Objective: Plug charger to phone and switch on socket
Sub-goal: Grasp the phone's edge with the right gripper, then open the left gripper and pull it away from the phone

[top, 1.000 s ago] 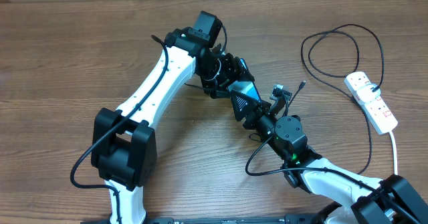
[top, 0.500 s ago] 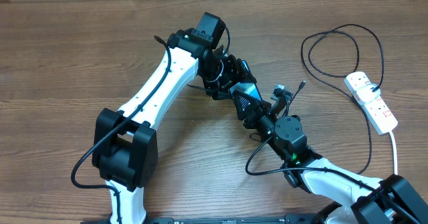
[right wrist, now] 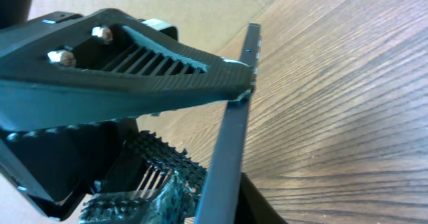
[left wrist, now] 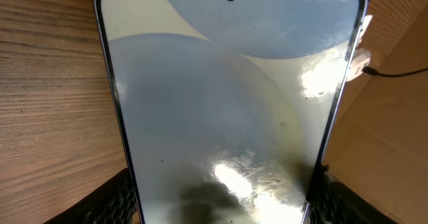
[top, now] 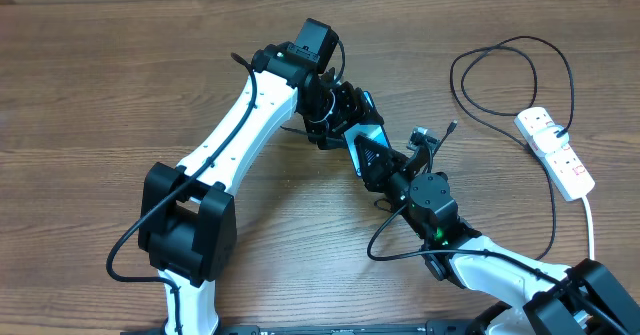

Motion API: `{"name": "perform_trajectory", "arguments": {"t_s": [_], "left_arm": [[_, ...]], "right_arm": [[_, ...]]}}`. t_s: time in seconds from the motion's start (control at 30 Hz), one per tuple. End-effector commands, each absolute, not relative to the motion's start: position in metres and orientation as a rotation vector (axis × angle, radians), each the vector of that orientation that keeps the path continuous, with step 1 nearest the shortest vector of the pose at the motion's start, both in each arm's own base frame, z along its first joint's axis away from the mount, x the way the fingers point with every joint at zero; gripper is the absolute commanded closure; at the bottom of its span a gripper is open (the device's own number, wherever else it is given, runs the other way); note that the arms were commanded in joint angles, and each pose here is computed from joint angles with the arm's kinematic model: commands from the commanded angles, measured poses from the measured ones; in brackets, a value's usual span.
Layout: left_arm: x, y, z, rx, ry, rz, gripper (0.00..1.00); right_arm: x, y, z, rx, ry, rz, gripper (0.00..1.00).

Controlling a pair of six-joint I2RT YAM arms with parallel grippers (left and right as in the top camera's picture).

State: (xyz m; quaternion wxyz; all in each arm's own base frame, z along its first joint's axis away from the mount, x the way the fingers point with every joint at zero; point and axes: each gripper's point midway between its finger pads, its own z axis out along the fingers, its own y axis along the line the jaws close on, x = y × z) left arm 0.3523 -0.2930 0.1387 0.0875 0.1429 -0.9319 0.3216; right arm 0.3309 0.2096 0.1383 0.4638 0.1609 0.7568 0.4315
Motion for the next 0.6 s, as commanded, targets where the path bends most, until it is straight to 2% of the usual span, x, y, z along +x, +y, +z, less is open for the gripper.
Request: {"name": "perform_trajectory", "arguments": {"t_s": [0.0, 0.17, 0.5, 0.57], "left_arm": [[0.345, -0.3083, 0.1473, 0.36, -2.761, 0.991, 0.6], [0.3442, -0.3092, 0.1469, 0.356, -2.764, 0.987, 0.6], [0.3464, -0.3064, 0.1445, 0.365, -2.786, 0.966, 0.6], [0.3469, -0.3057, 0.1439, 0.367, -2.792, 0.96, 0.57]], "right_arm": [[0.3303, 0.2186, 0.1541, 0.355, 1.822, 1.115, 0.8], [0.3302, 0.2188, 0.1541, 0.354, 1.822, 1.116, 0.83], [0.3296, 0.2198, 0.1541, 0.349, 1.825, 1.121, 0.95], [0.3296, 0.2198, 0.1542, 0.349, 1.824, 1.122, 0.96]]}}
